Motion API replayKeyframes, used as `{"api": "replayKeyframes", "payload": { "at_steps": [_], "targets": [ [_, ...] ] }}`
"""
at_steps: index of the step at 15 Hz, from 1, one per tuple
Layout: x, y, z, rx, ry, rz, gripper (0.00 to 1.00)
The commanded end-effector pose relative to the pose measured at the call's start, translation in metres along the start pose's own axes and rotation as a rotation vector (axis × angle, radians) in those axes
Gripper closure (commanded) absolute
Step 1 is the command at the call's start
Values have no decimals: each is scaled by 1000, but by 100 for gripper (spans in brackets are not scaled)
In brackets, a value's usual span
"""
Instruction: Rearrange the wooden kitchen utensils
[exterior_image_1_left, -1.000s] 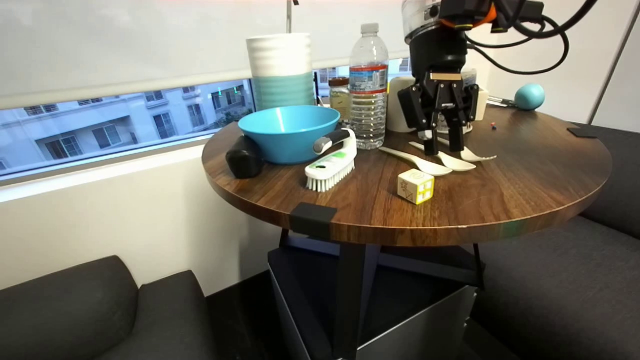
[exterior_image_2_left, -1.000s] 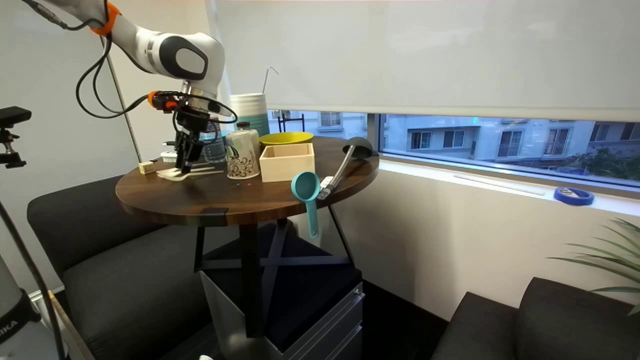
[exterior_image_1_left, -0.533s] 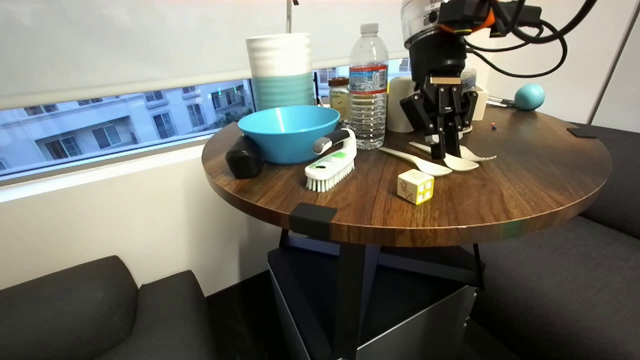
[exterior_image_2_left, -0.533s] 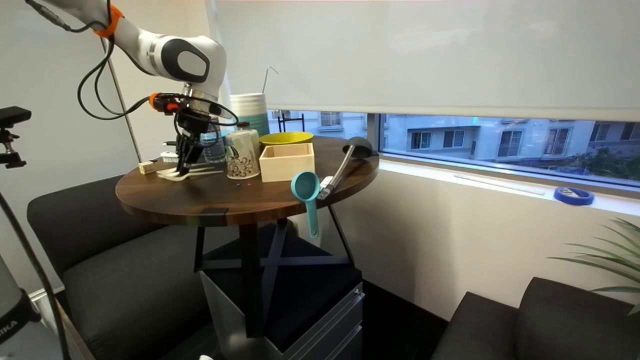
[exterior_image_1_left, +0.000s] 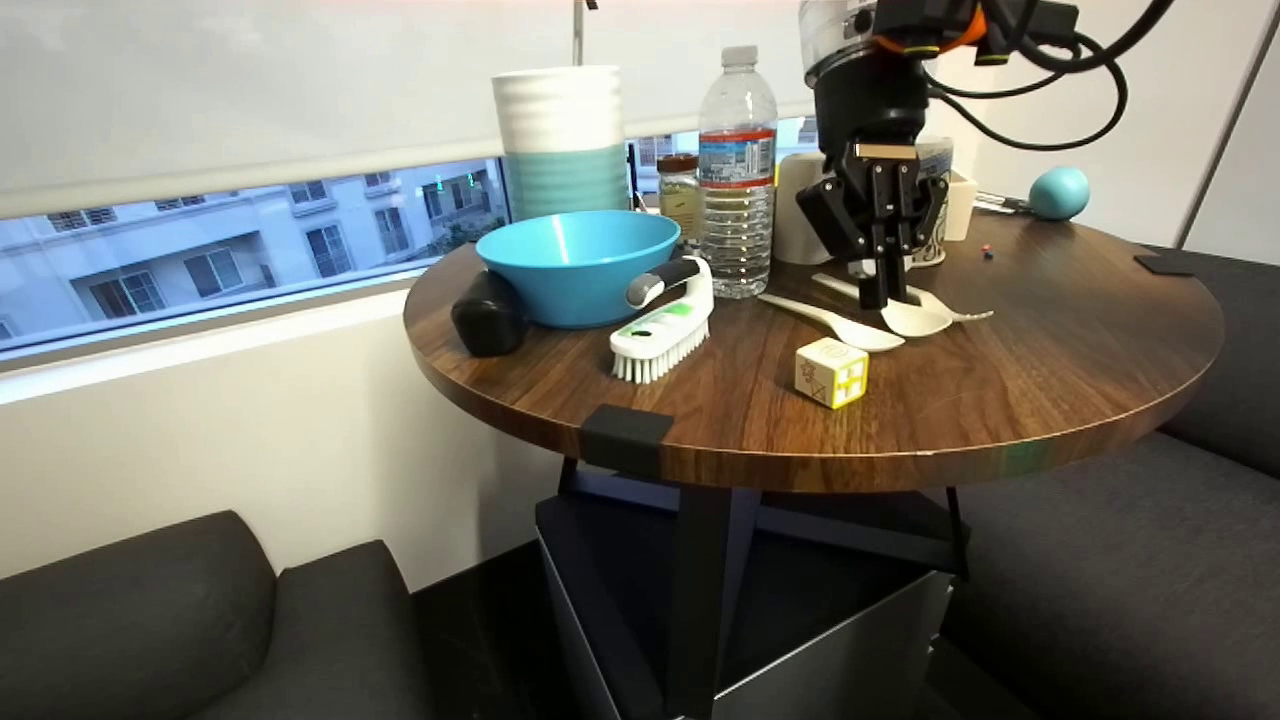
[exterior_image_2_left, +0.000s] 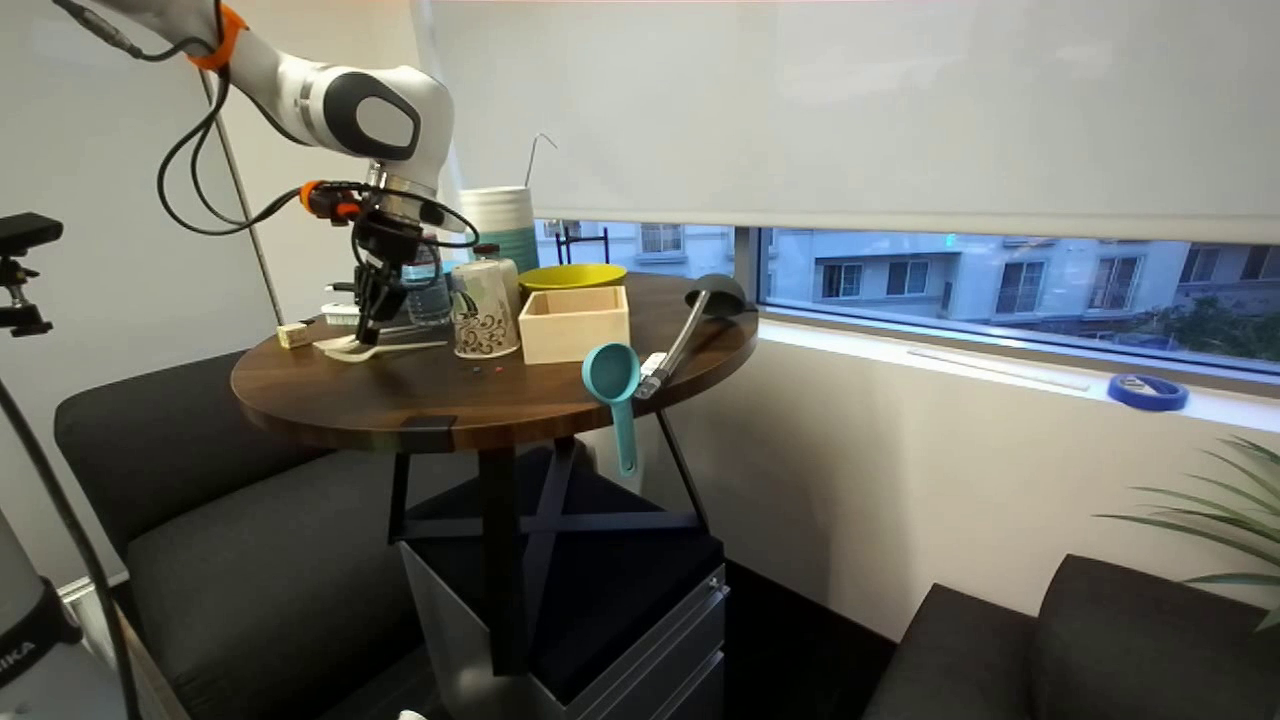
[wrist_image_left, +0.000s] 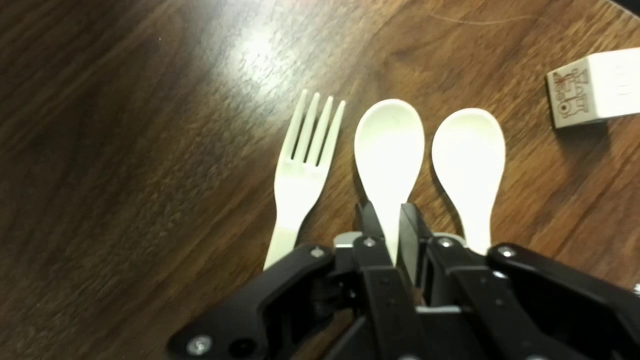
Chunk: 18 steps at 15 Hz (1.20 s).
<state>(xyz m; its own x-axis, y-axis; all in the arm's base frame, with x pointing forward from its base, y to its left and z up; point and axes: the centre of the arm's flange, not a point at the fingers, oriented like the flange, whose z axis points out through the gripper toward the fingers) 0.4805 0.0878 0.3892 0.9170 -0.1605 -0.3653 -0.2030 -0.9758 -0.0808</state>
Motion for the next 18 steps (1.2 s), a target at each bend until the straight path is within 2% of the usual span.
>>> {"api": "replayKeyframes", "payload": {
  "at_steps": [1, 8, 12, 18],
  "targets": [
    [-8, 4, -26, 48, 33, -18, 96],
    [-28, 49, -32, 103, 56, -1, 96],
    [-37, 82, -18, 118, 39, 35, 96],
    [-41, 105, -2, 146, 16, 65, 96]
  ]
}}
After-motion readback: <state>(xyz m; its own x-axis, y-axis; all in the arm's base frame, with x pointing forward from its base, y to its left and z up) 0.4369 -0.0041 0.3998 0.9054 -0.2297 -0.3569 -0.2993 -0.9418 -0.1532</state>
